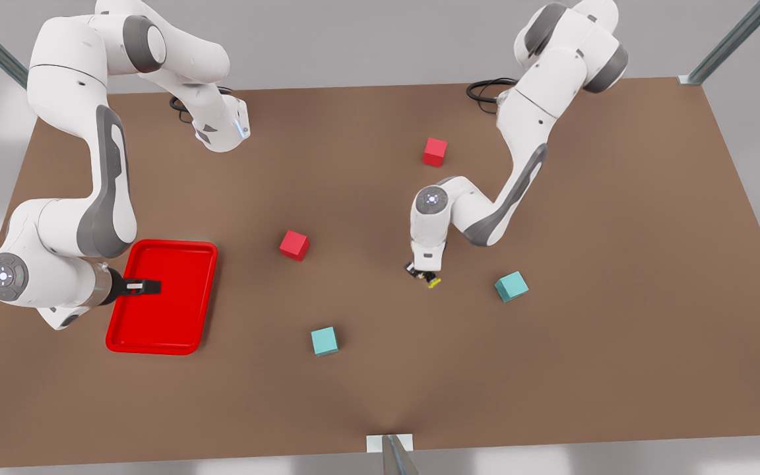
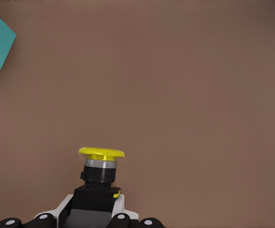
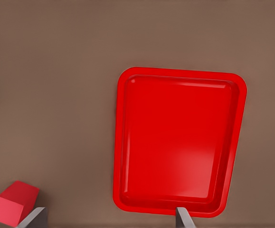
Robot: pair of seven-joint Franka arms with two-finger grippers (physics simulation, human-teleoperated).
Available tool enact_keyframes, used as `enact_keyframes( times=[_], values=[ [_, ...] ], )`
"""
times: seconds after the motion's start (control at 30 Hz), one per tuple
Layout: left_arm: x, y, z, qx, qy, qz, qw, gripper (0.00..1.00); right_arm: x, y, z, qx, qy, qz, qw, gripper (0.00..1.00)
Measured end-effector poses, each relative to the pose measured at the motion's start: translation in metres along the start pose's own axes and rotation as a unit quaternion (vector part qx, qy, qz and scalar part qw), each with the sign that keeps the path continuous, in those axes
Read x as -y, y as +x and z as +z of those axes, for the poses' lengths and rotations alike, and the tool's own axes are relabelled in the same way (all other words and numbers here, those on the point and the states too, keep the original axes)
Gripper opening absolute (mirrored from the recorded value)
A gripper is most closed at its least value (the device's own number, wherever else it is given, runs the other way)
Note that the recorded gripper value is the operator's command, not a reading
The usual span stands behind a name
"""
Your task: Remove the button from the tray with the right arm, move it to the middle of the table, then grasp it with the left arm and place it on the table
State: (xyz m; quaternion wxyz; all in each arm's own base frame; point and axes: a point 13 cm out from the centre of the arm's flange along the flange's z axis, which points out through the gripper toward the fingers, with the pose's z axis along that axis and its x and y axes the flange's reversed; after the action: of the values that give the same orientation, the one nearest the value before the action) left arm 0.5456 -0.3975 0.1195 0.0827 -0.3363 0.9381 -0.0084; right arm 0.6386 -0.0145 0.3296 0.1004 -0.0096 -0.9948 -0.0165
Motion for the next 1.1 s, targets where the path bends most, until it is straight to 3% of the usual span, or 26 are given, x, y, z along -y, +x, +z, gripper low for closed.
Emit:
enact_keyframes(
  times=[0.2,0.47,0.73,1.1],
  values=[
    [-0.009,-0.063,-0.006,0.056,0.003,0.011,0.998,0.47,0.000,0.000,0.001,-0.001,0.000,0.002,1.000,1.00],
    [-0.006,-0.104,-0.009,0.169,0.000,0.071,0.983,0.47,0.001,0.000,0.002,-0.001,0.000,0.004,1.000,1.00],
    [-0.009,-0.171,0.029,0.307,-0.043,-0.003,0.951,0.47,0.000,0.000,0.000,0.000,0.000,0.004,1.000,1.00],
    [-0.019,-0.173,0.067,0.423,-0.056,-0.120,0.896,0.48,0.001,0.000,0.003,-0.002,0.000,0.006,1.000,1.00]
  ],
)
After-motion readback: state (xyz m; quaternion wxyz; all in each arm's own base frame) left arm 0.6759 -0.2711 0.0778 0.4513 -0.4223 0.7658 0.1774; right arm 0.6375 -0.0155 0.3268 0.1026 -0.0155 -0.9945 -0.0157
